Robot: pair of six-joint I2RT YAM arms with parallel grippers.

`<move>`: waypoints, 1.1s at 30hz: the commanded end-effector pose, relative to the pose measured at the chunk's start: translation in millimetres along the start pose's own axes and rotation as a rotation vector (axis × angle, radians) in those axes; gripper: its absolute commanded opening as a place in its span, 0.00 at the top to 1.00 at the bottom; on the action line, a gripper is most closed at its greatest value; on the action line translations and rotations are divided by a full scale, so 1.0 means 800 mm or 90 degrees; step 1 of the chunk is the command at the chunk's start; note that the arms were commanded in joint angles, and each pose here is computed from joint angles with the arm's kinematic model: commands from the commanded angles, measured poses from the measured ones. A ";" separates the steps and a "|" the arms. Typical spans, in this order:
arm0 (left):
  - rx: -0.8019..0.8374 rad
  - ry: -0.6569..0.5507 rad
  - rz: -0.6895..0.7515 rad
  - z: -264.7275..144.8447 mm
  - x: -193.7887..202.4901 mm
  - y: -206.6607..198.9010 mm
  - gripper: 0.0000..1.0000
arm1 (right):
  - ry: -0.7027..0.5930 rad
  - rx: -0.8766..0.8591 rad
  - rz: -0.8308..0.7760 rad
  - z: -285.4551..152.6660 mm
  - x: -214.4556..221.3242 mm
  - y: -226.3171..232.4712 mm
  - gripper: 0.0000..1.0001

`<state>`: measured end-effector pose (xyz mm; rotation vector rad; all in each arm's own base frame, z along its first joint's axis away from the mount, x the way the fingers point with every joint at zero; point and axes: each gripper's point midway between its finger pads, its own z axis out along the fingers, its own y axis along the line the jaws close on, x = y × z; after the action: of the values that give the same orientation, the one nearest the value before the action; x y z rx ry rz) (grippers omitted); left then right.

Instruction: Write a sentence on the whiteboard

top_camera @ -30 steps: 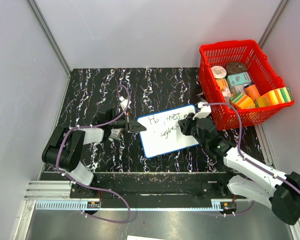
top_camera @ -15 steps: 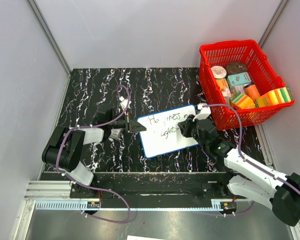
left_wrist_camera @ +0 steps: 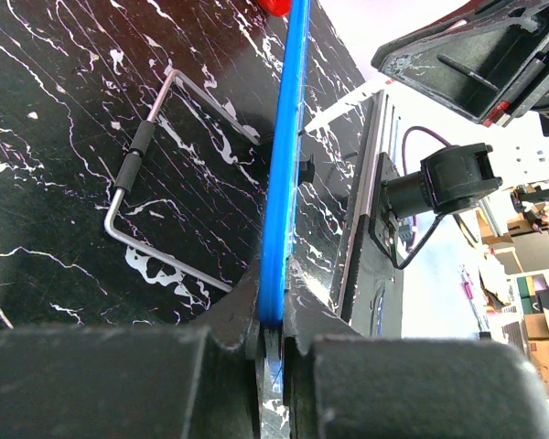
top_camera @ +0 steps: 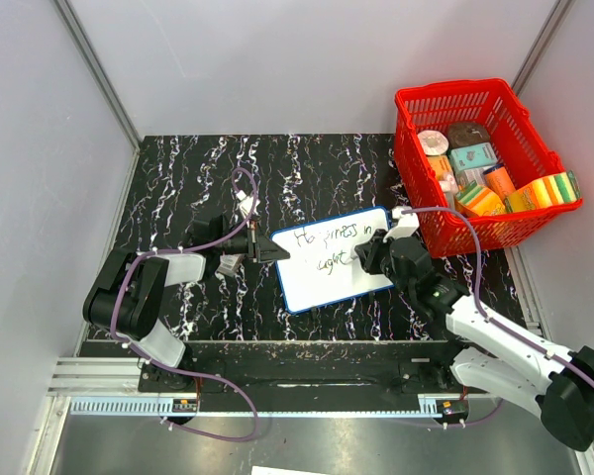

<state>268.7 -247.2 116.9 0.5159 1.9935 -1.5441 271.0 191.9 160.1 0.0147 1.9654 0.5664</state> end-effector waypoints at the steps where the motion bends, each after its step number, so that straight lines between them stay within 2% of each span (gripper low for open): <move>1: -0.068 -0.023 0.069 0.003 -0.009 0.028 1.00 | -0.050 0.003 0.004 -0.005 -0.039 0.008 1.00; 13: -0.067 -0.022 0.068 0.003 -0.008 0.028 1.00 | -0.127 0.005 -0.005 -0.014 -0.088 0.016 1.00; 33: -0.068 -0.021 0.068 0.002 -0.008 0.028 1.00 | -0.055 -0.010 -0.013 0.000 -0.044 0.015 1.00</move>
<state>268.7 -247.6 117.2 0.5179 1.9925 -1.5443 282.4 189.2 188.0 0.0057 1.8993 0.5247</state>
